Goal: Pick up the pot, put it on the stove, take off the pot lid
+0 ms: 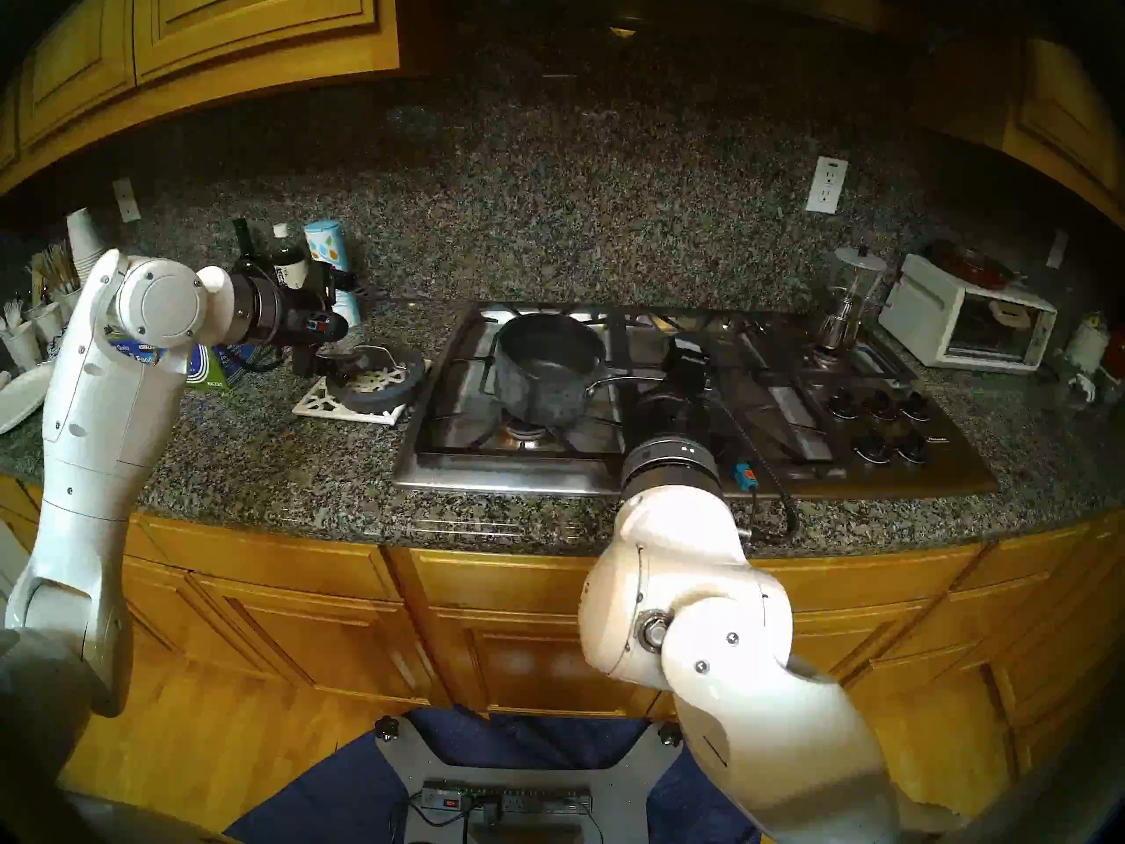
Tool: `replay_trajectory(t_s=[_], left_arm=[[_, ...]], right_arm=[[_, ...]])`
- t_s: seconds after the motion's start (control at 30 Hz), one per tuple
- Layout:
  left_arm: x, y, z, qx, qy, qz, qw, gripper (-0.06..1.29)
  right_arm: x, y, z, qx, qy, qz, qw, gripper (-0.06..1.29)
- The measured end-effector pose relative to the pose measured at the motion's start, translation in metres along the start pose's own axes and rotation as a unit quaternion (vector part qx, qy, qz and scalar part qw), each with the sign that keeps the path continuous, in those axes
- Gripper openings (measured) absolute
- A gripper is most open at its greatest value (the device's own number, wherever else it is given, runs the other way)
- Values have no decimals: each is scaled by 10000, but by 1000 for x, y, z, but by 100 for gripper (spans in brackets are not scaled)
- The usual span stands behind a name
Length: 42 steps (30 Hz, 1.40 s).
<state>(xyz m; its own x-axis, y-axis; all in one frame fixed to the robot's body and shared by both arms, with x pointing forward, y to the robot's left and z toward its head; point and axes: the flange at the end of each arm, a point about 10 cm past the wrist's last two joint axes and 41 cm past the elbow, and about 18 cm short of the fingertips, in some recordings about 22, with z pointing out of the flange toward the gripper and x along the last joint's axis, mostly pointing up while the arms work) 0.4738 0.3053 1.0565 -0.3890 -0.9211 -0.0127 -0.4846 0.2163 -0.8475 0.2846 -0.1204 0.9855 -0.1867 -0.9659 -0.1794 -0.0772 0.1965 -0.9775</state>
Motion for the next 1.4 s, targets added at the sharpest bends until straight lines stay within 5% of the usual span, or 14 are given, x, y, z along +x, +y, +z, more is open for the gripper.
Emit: replay_trajectory(t_s=[0.63,1.4], left_arm=[[-1,-15,-31,72,1,-40,10000,123],[1,-30,-36,273,45,-141,9995,123]], right_arm=[[0,0,0,-1,0,0,10000,123],[0,0,0,-1,0,0,10000,123]])
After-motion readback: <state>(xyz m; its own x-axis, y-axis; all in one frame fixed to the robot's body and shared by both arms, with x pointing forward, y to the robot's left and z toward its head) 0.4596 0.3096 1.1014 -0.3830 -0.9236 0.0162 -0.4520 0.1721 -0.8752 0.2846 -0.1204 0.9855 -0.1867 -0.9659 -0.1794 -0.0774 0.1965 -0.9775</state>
